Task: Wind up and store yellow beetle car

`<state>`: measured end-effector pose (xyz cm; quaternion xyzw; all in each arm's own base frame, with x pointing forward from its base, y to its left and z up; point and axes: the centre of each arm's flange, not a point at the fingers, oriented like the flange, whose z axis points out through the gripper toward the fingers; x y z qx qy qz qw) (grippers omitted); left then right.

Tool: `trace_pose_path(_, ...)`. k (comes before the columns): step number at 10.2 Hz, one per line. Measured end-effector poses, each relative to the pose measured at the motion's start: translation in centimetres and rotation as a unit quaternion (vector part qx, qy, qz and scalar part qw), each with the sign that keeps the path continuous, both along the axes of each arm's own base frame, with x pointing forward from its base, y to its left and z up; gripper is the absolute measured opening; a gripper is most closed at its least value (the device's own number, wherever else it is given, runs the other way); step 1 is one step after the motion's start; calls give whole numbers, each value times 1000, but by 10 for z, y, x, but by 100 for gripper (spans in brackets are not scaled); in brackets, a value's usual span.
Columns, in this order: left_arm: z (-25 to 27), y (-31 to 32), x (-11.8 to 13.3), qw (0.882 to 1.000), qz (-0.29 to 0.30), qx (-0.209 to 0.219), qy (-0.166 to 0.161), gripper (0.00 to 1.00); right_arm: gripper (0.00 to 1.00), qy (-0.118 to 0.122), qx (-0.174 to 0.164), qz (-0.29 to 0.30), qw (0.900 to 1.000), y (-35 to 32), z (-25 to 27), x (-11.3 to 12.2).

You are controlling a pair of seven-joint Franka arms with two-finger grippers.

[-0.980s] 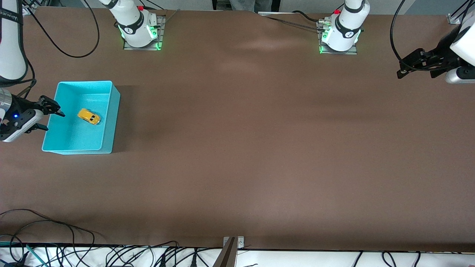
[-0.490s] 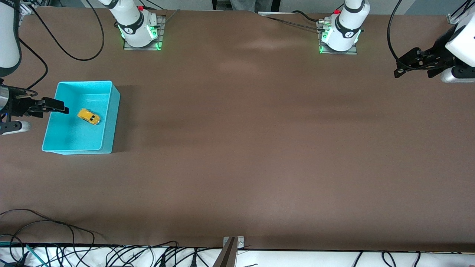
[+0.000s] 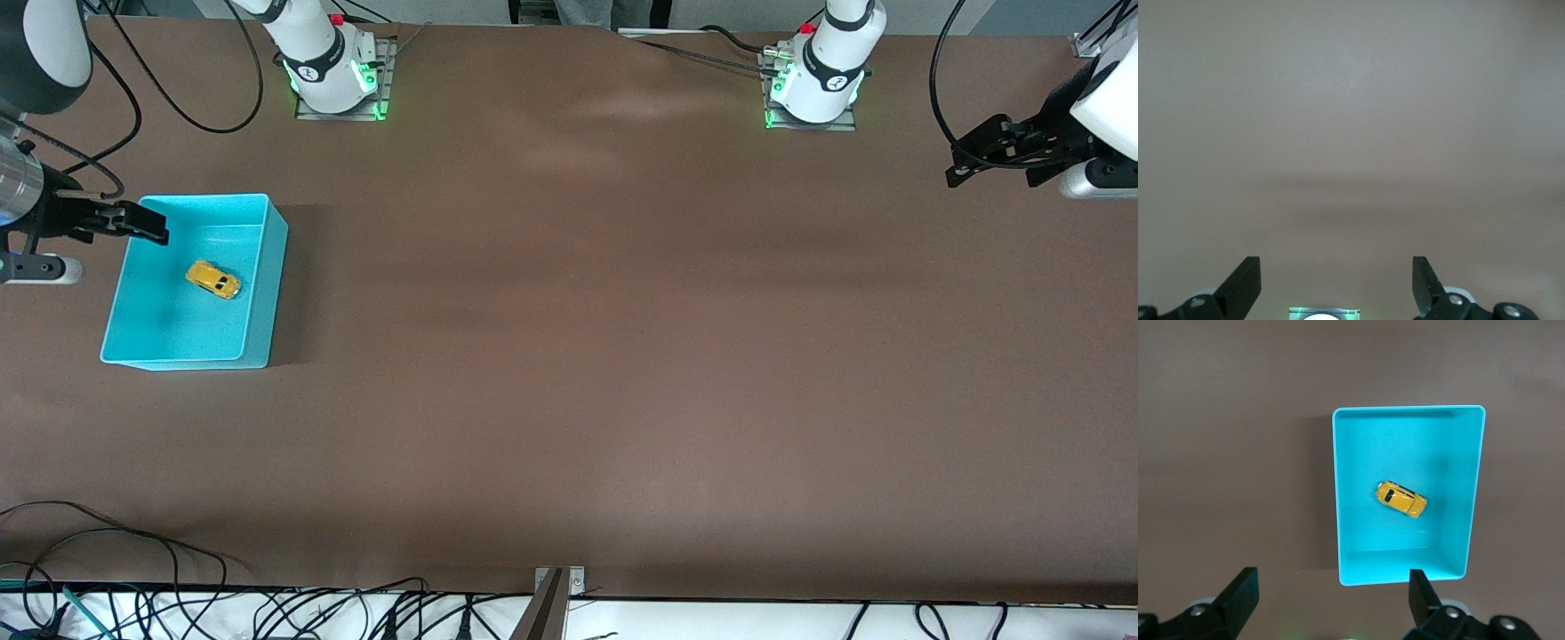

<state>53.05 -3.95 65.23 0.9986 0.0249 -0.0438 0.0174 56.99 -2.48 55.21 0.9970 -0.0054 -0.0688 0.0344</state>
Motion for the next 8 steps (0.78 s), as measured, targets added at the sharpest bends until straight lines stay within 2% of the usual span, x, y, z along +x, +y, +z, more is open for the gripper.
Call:
trace_pose_path(4,0,0,0,1000,0,0,0,100,100,-2,5,-18,1000,-9,4,-15)
trace_pose_path(8,0,0,0,1000,0,0,0,100,100,-8,10,7,1000,9,12,-22)
